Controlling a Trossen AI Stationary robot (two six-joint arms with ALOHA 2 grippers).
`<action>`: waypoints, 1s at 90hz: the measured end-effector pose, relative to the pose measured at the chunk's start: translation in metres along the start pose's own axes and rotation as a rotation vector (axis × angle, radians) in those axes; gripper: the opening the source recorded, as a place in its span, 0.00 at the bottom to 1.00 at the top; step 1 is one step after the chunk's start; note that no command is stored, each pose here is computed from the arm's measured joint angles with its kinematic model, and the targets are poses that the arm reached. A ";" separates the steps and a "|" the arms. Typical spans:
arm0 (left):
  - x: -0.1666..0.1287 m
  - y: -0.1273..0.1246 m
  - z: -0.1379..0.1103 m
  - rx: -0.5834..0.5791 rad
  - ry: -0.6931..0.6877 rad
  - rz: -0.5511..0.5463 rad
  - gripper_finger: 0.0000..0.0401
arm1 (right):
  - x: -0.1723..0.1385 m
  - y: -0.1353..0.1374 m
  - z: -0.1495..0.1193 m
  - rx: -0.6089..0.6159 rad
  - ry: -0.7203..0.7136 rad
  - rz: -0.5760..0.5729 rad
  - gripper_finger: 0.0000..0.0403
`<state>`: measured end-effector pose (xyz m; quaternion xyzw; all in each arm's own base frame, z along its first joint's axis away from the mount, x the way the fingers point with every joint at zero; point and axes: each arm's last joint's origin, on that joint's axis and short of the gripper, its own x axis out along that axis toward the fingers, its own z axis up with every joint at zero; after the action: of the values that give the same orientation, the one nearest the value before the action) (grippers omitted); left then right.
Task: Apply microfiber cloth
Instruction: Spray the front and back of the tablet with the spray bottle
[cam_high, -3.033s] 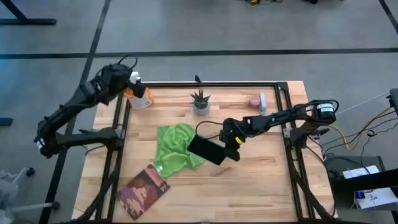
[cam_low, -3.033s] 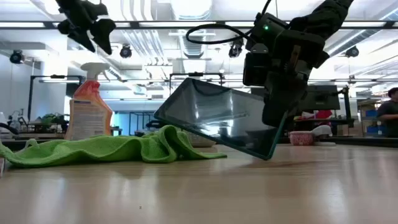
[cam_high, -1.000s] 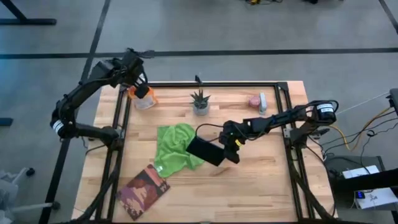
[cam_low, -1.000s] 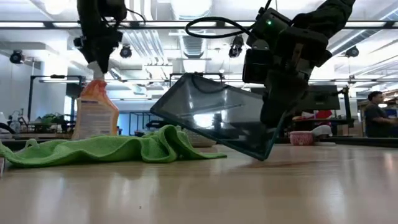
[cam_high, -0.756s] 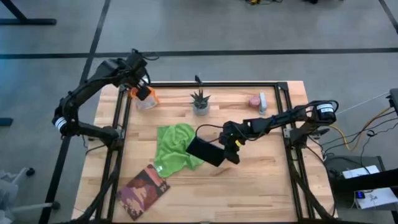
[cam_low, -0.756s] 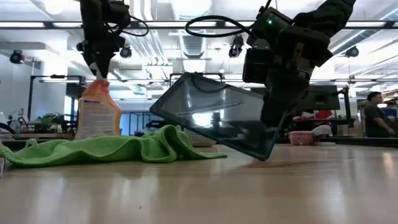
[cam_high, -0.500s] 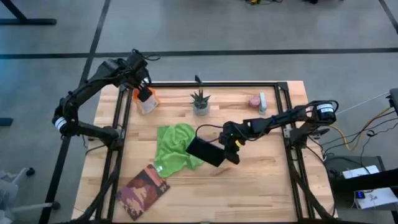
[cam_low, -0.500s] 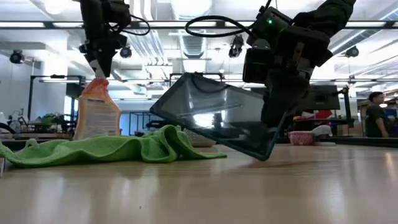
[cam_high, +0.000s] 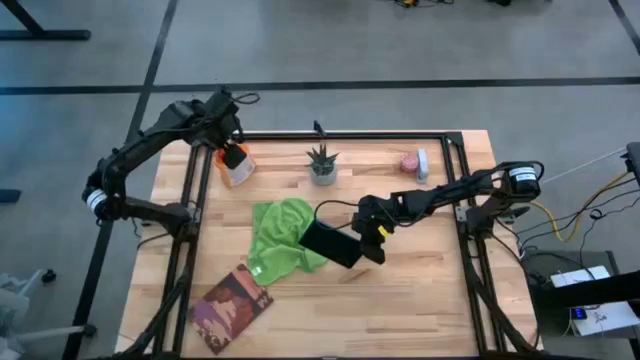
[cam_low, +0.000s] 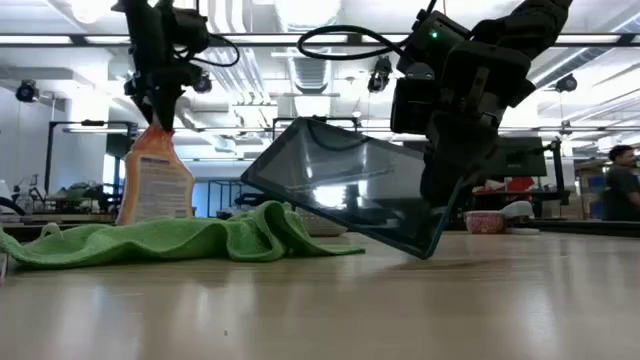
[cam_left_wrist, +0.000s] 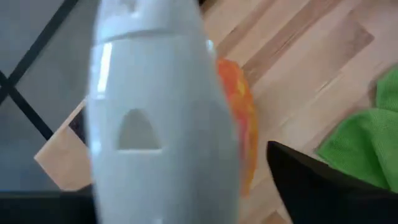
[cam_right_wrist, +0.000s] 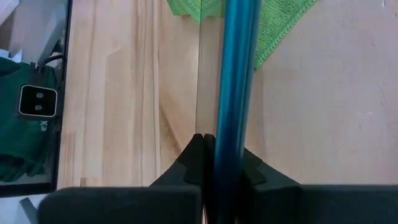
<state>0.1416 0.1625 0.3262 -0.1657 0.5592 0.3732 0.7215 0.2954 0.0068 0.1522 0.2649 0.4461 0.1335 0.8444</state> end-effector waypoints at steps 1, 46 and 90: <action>0.000 0.000 0.000 -0.002 -0.002 0.000 0.51 | 0.000 0.000 0.000 0.000 0.000 0.000 0.02; -0.012 0.001 -0.003 -0.032 -0.092 -0.025 0.34 | 0.000 0.000 0.000 0.009 -0.002 0.001 0.03; -0.033 -0.024 -0.030 0.044 -0.159 -0.245 0.31 | 0.000 0.000 0.000 0.043 -0.002 0.001 0.02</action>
<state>0.1354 0.1156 0.3434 -0.1866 0.4839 0.2818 0.8072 0.2956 0.0067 0.1523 0.2836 0.4478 0.1238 0.8389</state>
